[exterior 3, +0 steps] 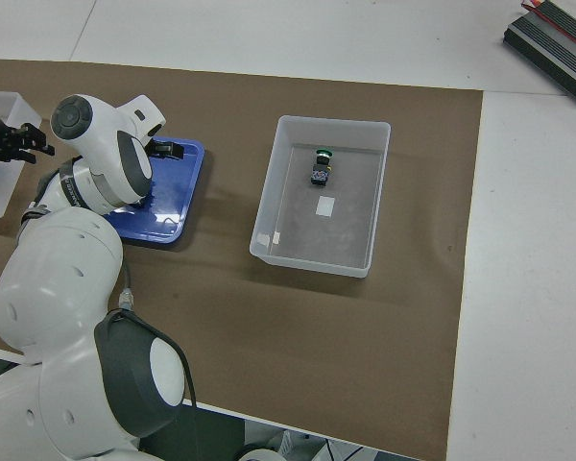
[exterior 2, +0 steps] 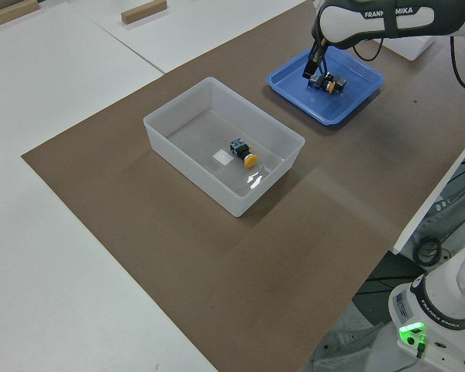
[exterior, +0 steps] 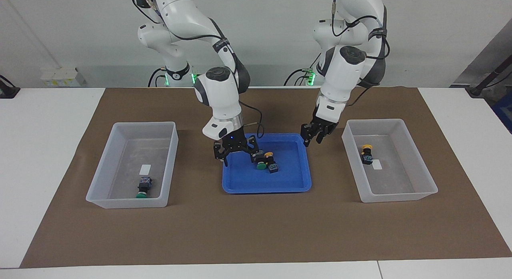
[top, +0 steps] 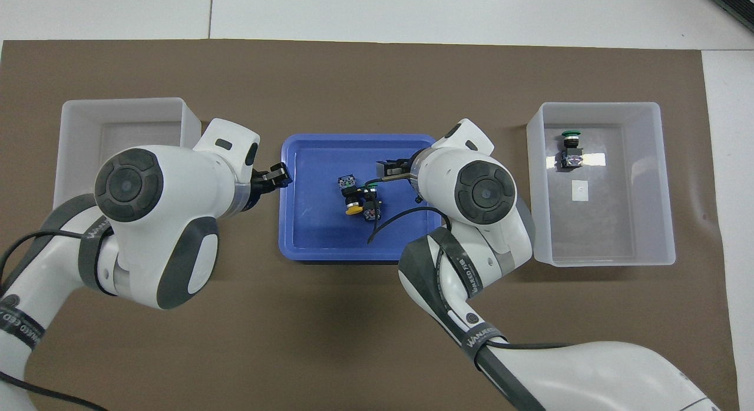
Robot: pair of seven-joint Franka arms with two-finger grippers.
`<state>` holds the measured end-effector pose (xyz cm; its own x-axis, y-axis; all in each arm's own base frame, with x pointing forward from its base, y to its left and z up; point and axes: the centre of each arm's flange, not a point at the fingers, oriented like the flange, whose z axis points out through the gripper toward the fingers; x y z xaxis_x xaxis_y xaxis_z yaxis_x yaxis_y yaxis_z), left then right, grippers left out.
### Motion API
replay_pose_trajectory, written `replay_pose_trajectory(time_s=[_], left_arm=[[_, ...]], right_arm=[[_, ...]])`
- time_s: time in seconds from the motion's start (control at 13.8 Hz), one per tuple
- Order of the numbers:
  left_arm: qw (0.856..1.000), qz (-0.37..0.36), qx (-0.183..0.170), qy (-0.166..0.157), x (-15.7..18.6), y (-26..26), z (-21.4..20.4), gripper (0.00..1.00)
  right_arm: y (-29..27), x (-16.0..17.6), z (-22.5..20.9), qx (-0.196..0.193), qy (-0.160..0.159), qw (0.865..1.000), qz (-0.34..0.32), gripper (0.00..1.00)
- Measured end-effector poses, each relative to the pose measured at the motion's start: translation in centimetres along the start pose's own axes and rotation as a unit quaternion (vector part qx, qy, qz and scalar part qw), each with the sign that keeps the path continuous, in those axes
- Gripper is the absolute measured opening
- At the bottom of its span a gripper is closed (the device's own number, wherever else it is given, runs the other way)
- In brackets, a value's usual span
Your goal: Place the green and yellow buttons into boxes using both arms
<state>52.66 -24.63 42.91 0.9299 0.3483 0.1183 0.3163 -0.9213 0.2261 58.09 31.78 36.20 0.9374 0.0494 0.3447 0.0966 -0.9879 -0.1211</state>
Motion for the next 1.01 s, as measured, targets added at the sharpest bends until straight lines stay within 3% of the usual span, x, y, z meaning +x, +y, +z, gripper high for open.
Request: replay_pose_trajectory(time_s=[0.43,0.79,1.01], left_arm=[[0.999,-0.028,-0.022,0.001,-2.1,2.6,6.4,0.58],[0.999,-0.030,-0.025,0.005,-1.7,2.6,6.2,0.58],[0.999,-0.030,-0.025,0.005,-1.7,2.7,6.1,0.58]], right_arm=[[-3.5,-3.1,4.6,0.009,-0.012,1.000,-0.009,1.00],[-4.5,-4.4,5.6,0.008,-0.022,1.000,-0.019,0.95],[-4.4,-4.1,5.4,0.014,-0.010,1.000,-0.003,0.56]])
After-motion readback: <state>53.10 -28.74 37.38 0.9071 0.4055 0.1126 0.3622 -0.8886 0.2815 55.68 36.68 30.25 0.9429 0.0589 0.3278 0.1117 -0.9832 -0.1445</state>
